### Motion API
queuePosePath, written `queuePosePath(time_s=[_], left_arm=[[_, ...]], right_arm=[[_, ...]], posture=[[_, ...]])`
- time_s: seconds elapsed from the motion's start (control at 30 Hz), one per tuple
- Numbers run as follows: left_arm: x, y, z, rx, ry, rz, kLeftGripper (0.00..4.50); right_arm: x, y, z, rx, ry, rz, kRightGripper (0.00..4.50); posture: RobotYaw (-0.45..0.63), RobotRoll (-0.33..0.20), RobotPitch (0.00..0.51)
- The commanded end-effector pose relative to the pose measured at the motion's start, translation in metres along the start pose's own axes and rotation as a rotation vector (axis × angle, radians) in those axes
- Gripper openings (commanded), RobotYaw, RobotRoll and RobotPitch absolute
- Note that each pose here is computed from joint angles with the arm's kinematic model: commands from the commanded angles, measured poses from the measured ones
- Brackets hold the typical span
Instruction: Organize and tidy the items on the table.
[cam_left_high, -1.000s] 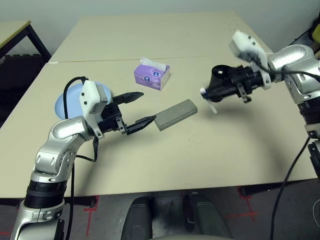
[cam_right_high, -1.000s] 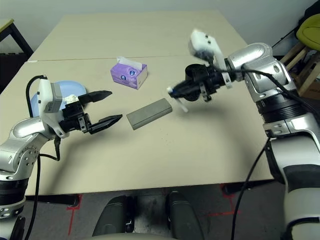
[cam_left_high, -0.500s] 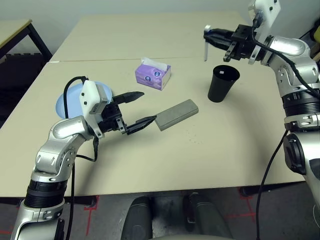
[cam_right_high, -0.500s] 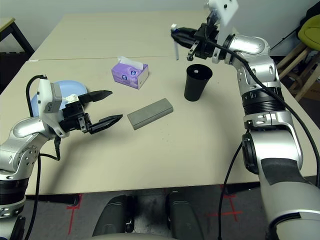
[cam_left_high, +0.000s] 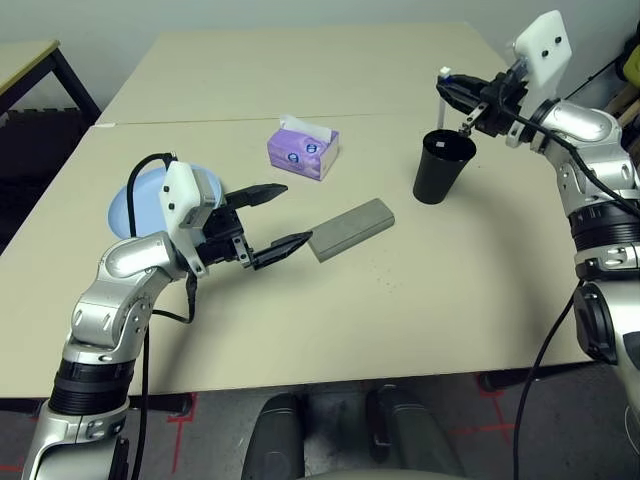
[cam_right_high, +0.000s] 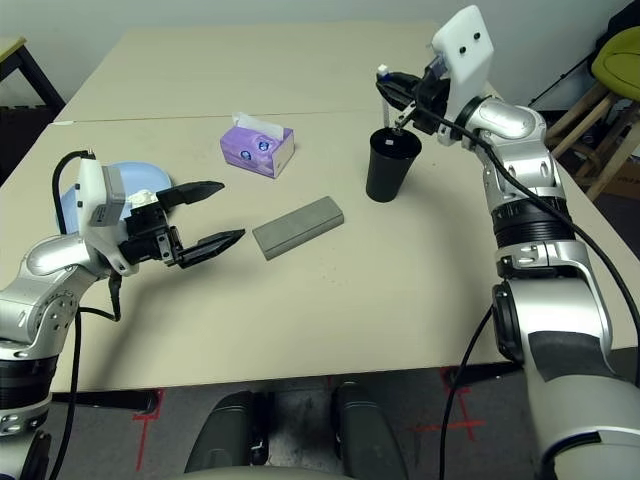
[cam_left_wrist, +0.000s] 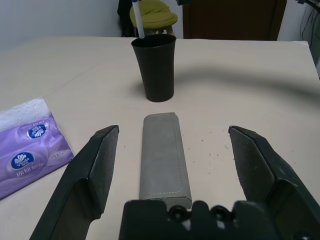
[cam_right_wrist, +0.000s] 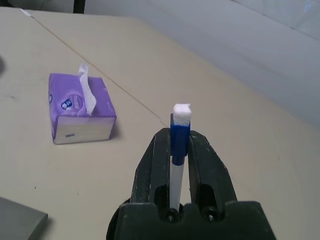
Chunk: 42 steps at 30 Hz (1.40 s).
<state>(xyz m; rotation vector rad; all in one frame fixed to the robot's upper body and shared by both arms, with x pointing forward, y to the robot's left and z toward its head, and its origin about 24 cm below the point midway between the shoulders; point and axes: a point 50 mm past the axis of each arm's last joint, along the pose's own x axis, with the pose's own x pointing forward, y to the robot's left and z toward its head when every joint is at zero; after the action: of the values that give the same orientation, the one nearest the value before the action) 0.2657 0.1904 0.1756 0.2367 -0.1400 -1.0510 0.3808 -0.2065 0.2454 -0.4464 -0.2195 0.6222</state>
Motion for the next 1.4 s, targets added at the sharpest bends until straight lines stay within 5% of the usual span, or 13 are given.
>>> queuePosePath(time_s=[0.03, 0.13, 0.5, 1.0, 1.27, 1.4], left_arm=[[0.004, -0.001, 0.000, 0.011, -0.003, -0.024, 4.50], [0.003, -0.001, 0.001, 0.013, -0.003, -0.023, 4.50], [0.004, 0.000, 0.001, 0.021, -0.008, -0.019, 4.50], [0.006, 0.003, 0.003, 0.032, -0.023, -0.010, 4.50], [0.010, 0.008, 0.005, 0.054, -0.061, 0.069, 4.50], [0.022, 0.028, 0.008, 0.102, -0.139, 0.338, 4.50]], right_arm=[[-0.005, -0.001, -0.008, -0.001, 0.041, -0.003, 0.33], [-0.006, 0.001, -0.013, 0.007, 0.070, 0.009, 0.33], [-0.006, -0.005, -0.017, -0.028, 0.084, -0.030, 4.42], [-0.013, 0.001, 0.014, -0.071, -0.028, 0.033, 4.47], [-0.037, 0.045, -0.009, 0.005, 0.004, 0.021, 4.47], [-0.041, 0.061, -0.026, 0.019, 0.050, -0.033, 4.47]], posture=[[0.04, 0.000, 0.107], [0.04, 0.000, 0.107], [0.04, 0.000, 0.093], [0.03, 0.000, 0.082], [0.03, 0.000, 0.067], [0.02, 0.000, 0.060]])
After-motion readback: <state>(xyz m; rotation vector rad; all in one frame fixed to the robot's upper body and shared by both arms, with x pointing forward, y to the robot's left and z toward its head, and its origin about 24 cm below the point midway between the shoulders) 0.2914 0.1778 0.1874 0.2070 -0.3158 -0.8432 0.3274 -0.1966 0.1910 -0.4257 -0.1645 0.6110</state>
